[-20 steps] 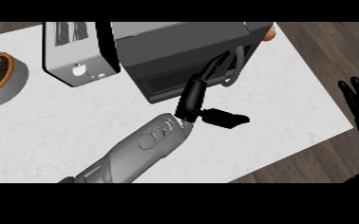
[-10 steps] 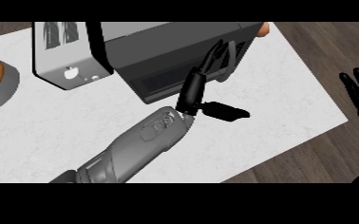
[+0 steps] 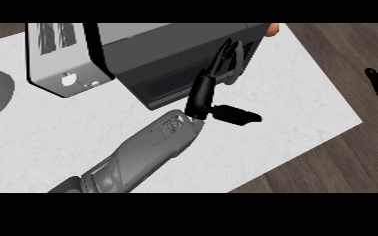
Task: Pick up the milk, place it into the microwave and close the microwave
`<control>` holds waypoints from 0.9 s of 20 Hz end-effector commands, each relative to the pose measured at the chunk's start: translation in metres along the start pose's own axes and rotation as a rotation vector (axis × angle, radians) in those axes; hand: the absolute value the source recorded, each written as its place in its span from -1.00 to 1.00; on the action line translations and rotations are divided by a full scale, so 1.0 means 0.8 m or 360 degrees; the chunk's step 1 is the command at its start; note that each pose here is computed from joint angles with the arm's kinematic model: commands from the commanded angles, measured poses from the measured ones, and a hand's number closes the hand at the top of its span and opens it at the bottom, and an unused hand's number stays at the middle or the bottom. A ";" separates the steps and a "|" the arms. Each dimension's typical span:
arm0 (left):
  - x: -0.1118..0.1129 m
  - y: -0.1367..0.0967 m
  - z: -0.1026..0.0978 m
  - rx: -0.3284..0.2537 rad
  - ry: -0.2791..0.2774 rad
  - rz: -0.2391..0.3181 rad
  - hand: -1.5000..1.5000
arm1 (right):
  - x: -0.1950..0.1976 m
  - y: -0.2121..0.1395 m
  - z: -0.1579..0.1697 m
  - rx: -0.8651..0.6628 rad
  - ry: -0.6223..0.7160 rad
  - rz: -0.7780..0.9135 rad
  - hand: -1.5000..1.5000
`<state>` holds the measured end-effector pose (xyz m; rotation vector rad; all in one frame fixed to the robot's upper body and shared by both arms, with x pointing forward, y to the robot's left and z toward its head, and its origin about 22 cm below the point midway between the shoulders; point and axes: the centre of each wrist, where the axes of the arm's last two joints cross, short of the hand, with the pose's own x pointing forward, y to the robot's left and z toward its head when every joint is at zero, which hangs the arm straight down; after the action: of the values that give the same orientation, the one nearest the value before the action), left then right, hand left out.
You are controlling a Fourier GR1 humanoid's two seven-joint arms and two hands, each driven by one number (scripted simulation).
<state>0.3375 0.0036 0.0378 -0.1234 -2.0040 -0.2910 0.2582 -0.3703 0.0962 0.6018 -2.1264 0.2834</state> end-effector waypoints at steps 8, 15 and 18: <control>0.003 0.005 -0.021 0.0081 -0.0018 0.0000 -1.00 | 0.011 -0.009 -0.011 0.0031 0.0003 -0.0010 -1.00; -0.003 0.007 -0.018 0.0097 -0.0018 0.0002 -1.00 | 0.022 -0.018 -0.018 0.0058 0.0013 -0.0008 -1.00; -0.003 0.006 -0.018 0.0105 -0.0035 0.0011 -1.00 | 0.020 -0.017 -0.020 0.0076 0.0025 -0.0023 -1.00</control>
<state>0.3402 0.0075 0.0308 -0.1145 -2.0538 -0.2536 0.2667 -0.3801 0.1154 0.6308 -2.1096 0.3182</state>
